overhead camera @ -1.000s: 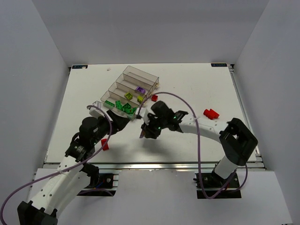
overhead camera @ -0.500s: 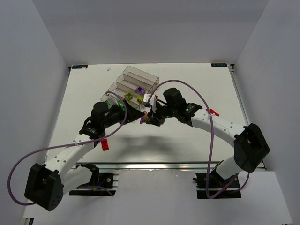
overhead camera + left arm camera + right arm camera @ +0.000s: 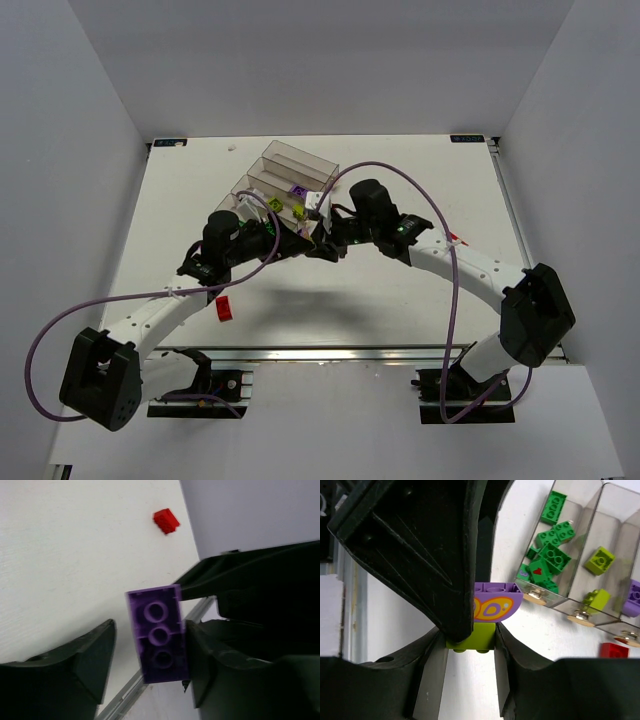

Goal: Sort the legos into containers by color

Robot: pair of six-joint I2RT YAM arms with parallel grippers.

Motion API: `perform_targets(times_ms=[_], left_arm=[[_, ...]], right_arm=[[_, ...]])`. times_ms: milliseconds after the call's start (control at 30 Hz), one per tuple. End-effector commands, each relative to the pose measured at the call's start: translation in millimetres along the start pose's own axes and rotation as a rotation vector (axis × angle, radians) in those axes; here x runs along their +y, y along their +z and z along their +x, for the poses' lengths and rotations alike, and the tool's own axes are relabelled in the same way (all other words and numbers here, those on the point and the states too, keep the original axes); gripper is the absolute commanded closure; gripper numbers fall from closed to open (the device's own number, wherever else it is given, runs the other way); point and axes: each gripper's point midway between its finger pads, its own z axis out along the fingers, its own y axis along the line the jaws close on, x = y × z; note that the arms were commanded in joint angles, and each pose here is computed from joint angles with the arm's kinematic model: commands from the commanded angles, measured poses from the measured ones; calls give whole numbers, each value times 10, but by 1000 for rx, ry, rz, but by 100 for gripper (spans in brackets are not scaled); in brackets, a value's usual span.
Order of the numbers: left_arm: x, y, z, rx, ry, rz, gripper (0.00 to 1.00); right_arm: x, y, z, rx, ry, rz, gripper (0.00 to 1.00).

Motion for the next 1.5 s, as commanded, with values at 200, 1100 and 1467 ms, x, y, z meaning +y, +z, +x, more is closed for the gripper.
perform_targets(times_ms=[200,1100,1467], left_arm=[[-332,-56,-183,-71,15,121,66],[1011,854,-1778,-197,-67,-299,70],[1430,1475,-2095,-176,-51,-422,60]], right_arm=[[-69,-52,-351,-98,-21,4,100],[-703,-562,310,13,88,217,100],[-725,-520,368,17,109,199,100]])
